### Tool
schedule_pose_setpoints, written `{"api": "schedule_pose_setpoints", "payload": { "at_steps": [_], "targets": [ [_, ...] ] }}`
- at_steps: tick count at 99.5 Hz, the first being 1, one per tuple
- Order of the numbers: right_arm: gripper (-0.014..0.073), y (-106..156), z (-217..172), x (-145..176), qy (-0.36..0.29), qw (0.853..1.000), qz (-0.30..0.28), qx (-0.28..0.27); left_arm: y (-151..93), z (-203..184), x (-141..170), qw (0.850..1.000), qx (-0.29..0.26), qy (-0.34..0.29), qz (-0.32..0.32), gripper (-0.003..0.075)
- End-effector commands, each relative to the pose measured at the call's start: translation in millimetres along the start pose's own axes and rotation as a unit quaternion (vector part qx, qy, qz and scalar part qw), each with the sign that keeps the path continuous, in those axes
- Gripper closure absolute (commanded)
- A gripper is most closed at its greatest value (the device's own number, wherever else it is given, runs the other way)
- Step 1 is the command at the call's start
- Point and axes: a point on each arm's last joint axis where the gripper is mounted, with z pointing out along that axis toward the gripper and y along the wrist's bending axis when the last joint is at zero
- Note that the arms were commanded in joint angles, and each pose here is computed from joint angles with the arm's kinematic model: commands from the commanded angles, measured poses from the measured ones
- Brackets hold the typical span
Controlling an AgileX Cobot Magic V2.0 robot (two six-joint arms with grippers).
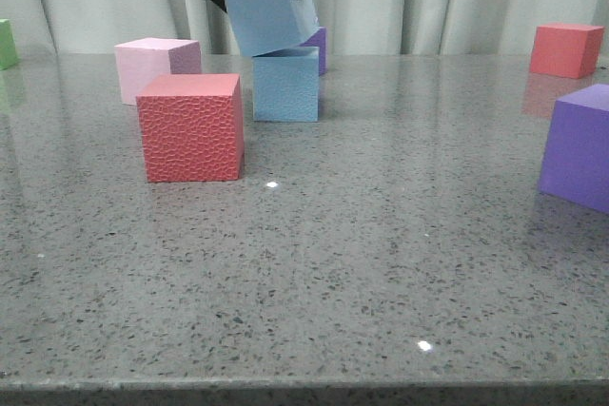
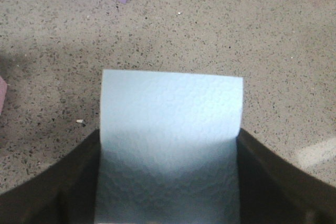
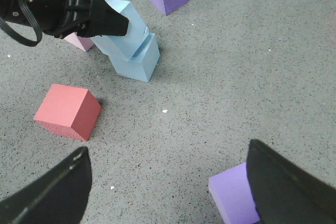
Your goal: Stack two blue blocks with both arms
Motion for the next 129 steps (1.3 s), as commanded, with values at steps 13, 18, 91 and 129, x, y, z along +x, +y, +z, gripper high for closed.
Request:
{"api": "schedule_pose_setpoints", "payload": {
  "at_steps": [13,18,91,129],
  "targets": [
    [-0.0006,-2,-12,-9,-0.049,0.999,-0.006,-0.007,-16,-32,-15,0.997,0.037,-0.067,0.004,0.0191],
    [-0.0006,-2,-12,-9,-0.049,0.999,-0.006,-0.007,-16,-32,-15,0.997,0.037,-0.067,0.004,0.0170],
    [-0.0006,-17,-39,0,-0.118,0.993,-0.019,-0.010,-20,-127,-5,0.985,0.036,-0.150,0.079,0.0186],
    [-0.0003,-28,-39,37,-0.145,0.988,-0.032,-0.036,13,-191,65,0.968,0.019,-0.223,0.116,0.0335]
  ]
}}
